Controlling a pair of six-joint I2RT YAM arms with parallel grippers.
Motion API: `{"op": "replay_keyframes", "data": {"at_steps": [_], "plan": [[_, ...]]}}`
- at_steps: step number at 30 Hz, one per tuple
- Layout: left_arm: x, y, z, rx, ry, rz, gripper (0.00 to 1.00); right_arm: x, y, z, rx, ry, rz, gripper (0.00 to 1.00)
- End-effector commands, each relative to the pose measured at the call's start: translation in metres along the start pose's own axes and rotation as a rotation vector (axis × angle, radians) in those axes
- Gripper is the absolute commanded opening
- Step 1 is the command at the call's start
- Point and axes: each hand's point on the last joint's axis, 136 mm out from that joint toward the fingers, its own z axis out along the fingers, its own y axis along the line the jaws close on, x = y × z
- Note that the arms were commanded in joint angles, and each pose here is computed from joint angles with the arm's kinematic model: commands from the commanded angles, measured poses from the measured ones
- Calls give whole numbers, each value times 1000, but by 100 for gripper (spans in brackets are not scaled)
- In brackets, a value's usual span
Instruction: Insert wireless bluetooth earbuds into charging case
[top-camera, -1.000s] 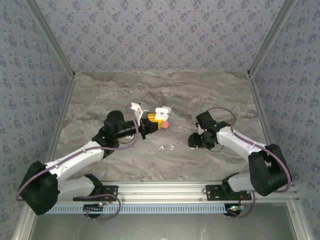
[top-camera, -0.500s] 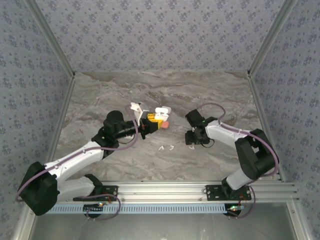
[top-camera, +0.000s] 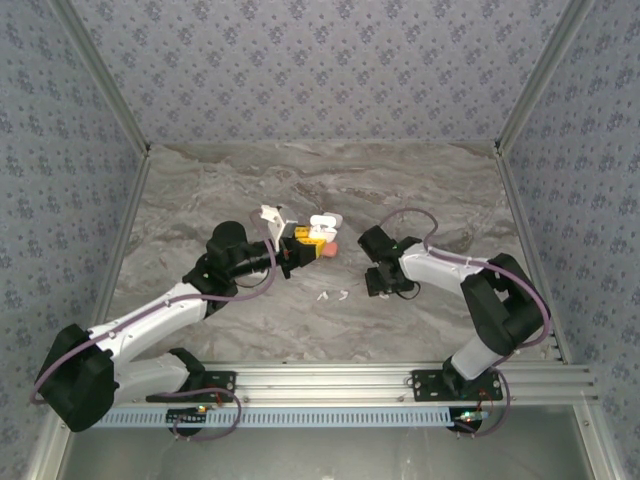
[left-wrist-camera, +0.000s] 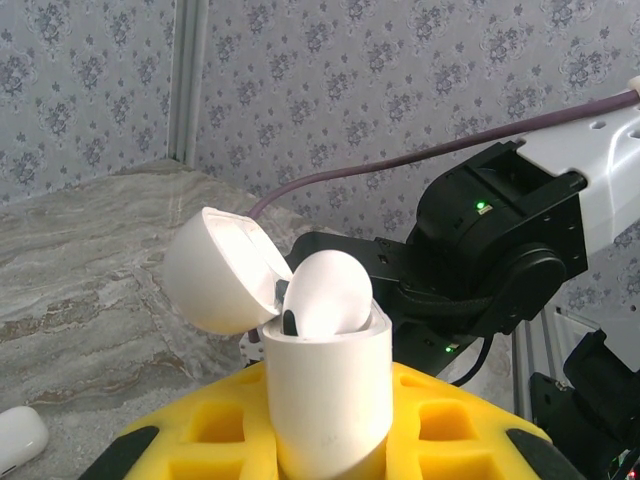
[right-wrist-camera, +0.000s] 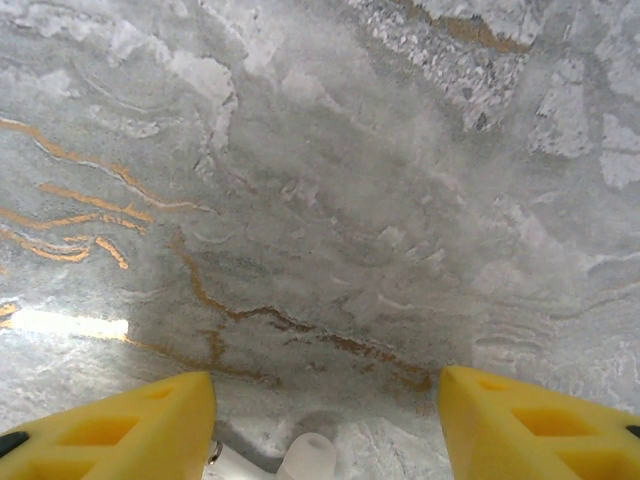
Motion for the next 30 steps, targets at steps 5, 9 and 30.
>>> {"op": "replay_keyframes", "data": {"at_steps": [5,9,30], "plan": [[-15,-5,0,17,-52,43,0,28,-17,-5,60,66,27,62],[-15,-5,3,22,-51,39,0,33,-20,-8,54,68,43,62],[-15,-4,6,30,-44,25,0,7,-10,-35,-139,-32,102,55]]}}
